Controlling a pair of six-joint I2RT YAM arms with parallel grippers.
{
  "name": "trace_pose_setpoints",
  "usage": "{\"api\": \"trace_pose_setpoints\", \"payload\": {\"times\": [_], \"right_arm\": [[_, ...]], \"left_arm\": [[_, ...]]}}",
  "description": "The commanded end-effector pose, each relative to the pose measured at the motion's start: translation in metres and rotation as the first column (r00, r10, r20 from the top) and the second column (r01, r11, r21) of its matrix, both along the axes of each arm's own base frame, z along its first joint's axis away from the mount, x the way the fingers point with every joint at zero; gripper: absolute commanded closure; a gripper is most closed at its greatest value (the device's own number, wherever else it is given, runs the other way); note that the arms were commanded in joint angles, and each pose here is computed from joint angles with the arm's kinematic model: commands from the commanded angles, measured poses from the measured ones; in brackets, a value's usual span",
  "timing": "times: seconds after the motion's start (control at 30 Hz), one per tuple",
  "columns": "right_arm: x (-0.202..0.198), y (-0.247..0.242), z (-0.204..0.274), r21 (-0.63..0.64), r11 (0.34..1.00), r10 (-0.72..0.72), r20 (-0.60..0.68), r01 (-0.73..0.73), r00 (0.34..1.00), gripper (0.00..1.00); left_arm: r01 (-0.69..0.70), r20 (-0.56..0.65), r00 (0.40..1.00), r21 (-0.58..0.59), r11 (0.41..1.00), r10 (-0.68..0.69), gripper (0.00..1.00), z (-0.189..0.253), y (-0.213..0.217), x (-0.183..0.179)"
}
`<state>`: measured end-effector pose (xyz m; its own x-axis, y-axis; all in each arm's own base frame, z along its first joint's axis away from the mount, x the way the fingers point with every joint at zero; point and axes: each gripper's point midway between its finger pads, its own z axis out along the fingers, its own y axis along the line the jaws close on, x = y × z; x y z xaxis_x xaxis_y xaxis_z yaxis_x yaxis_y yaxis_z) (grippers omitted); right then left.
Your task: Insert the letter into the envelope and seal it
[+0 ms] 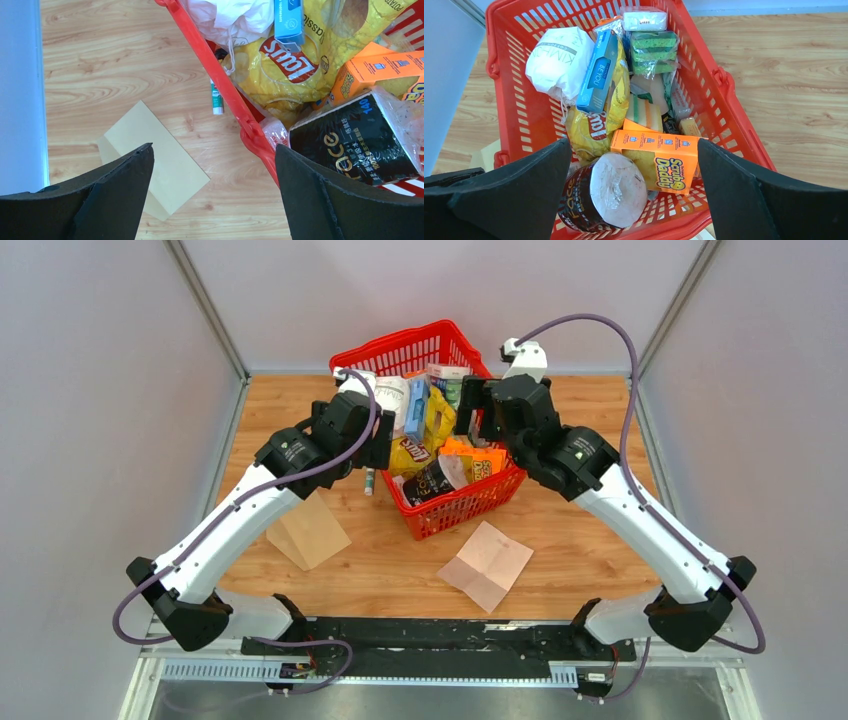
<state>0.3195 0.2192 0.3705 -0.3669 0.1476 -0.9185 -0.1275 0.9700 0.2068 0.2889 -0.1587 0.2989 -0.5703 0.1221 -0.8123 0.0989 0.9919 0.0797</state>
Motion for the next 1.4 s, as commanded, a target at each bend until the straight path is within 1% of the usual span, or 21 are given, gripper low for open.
{"api": "trace_pose_setpoints", "payload": {"times": [0.0,0.1,0.2,0.4,0.53,0.7,0.8,0.93,1.03,1.1,1.23,1.37], "right_arm": [[0.004,0.005,-0.003,-0.001,1.0,-0.002,-0.005,0.002,1.0,0.0],[0.014,0.01,-0.008,-0.035,0.999,-0.008,-0.009,0.007,1.0,0.0],[0.035,0.017,-0.014,-0.054,0.998,-0.023,-0.033,0.022,0.999,0.0],[0.082,0.022,-0.03,0.036,0.999,-0.015,-0.128,0.02,0.992,0.0],[0.11,0.028,-0.046,0.056,0.998,-0.019,-0.183,0.03,0.983,0.0],[0.129,0.039,-0.061,0.026,0.999,-0.02,-0.213,0.026,0.977,0.0],[0.142,0.05,-0.081,0.014,1.0,-0.017,-0.253,0.022,0.967,0.0],[0.158,0.045,-0.102,-0.027,0.996,-0.093,-0.256,0.089,0.962,0.0],[0.169,0.035,-0.116,-0.061,0.986,-0.166,-0.242,0.155,0.956,0.0],[0.175,0.03,-0.124,-0.069,0.98,-0.199,-0.241,0.187,0.95,0.0],[0.183,0.017,-0.144,-0.043,0.964,-0.263,-0.271,0.261,0.926,0.0],[0.183,-0.002,-0.162,-0.062,0.936,-0.35,-0.284,0.348,0.893,0.0]], "left_arm": [[0.009,0.01,1.0,-0.038,0.999,-0.009,0.03,0.008,0.001,-0.004],[0.029,0.005,1.0,-0.054,0.998,-0.029,0.03,0.007,-0.003,-0.006],[0.024,0.009,1.0,-0.062,0.998,-0.024,0.03,0.009,0.0,-0.006],[-0.005,0.007,1.0,-0.05,0.999,0.006,0.02,0.009,0.014,-0.01],[-0.05,-0.015,0.999,-0.054,0.997,0.049,0.02,0.005,0.028,-0.012],[-0.087,-0.043,0.995,-0.053,0.995,0.084,0.02,-0.003,0.039,-0.013],[-0.092,-0.054,0.995,-0.061,0.994,0.089,0.02,-0.004,0.04,-0.012],[-0.103,-0.055,0.994,-0.067,0.992,0.099,0.02,-0.005,0.041,-0.01],[-0.117,-0.05,0.992,-0.101,0.988,0.112,0.02,-0.002,0.04,-0.002],[-0.119,-0.053,0.992,-0.122,0.985,0.113,0.02,-0.001,0.037,0.001],[-0.111,-0.059,0.993,-0.143,0.983,0.104,0.02,-0.001,0.031,0.006],[-0.117,-0.076,0.991,-0.139,0.983,0.108,0.02,-0.008,0.03,0.007]]}}
